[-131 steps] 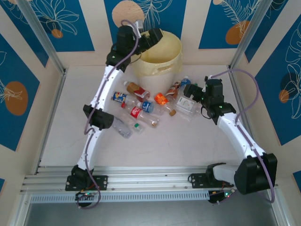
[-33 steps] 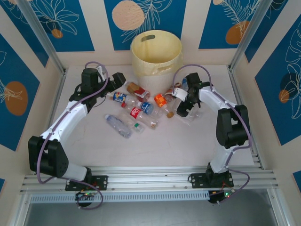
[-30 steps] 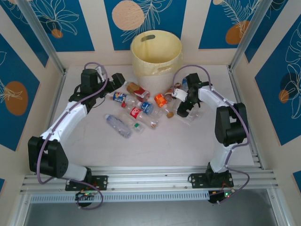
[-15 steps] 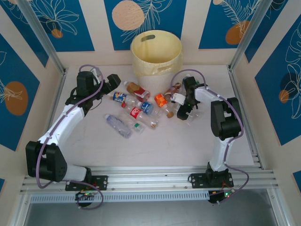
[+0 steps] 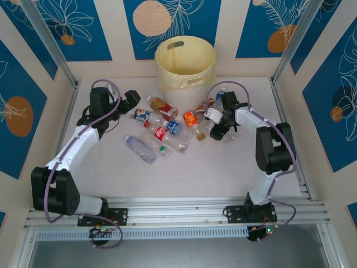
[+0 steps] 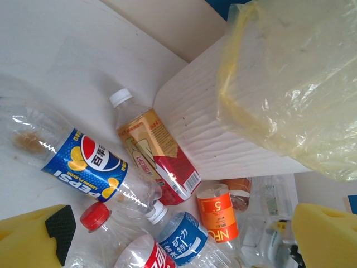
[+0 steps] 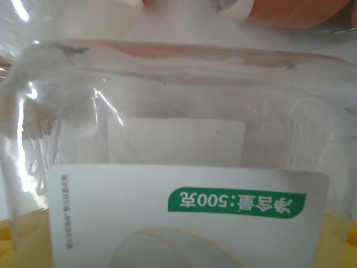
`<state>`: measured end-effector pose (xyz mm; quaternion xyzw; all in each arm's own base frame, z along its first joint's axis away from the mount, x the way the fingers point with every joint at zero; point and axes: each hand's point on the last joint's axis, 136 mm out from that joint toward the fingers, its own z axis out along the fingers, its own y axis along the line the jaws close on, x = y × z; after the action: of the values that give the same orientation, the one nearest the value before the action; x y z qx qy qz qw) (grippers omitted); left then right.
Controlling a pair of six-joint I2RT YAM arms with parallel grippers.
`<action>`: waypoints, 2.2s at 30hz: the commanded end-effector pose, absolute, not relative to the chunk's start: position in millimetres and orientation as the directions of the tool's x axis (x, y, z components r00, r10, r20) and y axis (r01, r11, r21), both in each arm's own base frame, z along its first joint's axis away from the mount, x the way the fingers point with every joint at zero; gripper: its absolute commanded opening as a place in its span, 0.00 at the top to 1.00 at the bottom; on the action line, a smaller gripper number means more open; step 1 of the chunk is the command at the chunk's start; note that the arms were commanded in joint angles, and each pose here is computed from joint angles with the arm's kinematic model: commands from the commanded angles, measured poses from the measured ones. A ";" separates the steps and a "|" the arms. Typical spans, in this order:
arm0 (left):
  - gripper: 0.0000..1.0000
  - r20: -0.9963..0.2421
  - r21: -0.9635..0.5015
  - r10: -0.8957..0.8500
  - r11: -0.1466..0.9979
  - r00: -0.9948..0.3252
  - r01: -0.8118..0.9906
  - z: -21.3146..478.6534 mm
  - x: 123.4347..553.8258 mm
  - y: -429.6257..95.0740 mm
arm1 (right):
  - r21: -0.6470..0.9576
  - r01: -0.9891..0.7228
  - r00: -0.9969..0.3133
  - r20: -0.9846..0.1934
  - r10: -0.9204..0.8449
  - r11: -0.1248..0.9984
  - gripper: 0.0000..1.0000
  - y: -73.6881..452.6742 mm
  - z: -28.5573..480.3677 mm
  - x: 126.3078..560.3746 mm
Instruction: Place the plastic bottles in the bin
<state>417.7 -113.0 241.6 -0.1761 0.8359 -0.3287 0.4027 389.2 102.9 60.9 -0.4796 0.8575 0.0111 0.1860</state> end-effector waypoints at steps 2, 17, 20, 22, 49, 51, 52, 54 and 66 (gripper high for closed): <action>0.00 -0.566 -0.712 -0.590 0.702 -0.576 -0.020 254.7 419.6 -103.5 | -0.154 -0.795 -0.461 -0.476 -0.749 0.587 0.34 114.5 97.1 387.7; 0.00 -0.526 -0.733 -0.637 0.675 -0.564 -0.078 239.0 422.1 -90.1 | -0.063 -0.769 -0.202 -0.921 -0.334 0.636 0.67 158.3 281.1 364.7; 0.00 -0.519 -0.739 -0.646 0.668 -0.559 -0.086 237.4 421.8 -87.9 | -0.069 -0.781 -0.124 -0.957 -0.262 0.621 0.88 165.6 314.5 358.2; 0.00 -0.511 -0.746 -0.657 0.659 -0.554 -0.093 236.2 421.3 -86.8 | -0.065 -0.793 -0.088 -0.972 -0.219 0.606 1.00 170.1 334.7 353.9; 0.00 -0.536 -0.724 -0.639 0.684 -0.552 -0.088 222.3 390.2 -76.8 | 0.246 -0.613 -0.095 -0.966 0.239 0.751 1.00 211.9 486.8 502.7; 0.00 -0.538 -0.723 -0.642 0.685 -0.546 -0.092 222.3 387.8 -74.6 | 0.253 -0.535 -0.087 -0.965 0.246 0.806 1.00 201.5 480.9 526.9; 0.00 -0.538 -0.723 -0.643 0.685 -0.545 -0.094 222.2 386.5 -73.6 | 0.243 -0.512 -0.077 -0.968 0.238 0.824 1.00 199.1 478.8 536.6; 0.00 -0.543 -0.721 -0.641 0.687 -0.543 -0.091 223.8 383.9 -72.0 | 0.213 -0.507 -0.060 -0.975 0.212 0.835 1.00 201.5 475.5 550.0; 0.00 -0.559 -0.694 -0.637 0.710 -0.532 -0.120 219.1 375.4 -61.7 | 0.102 -0.372 -0.101 -0.992 0.069 0.923 0.94 205.2 417.4 613.5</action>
<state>379.1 -71.4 223.6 -0.2270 0.8171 -0.3204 0.4221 608.5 209.8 413.1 -0.1110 0.7218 0.2095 0.6503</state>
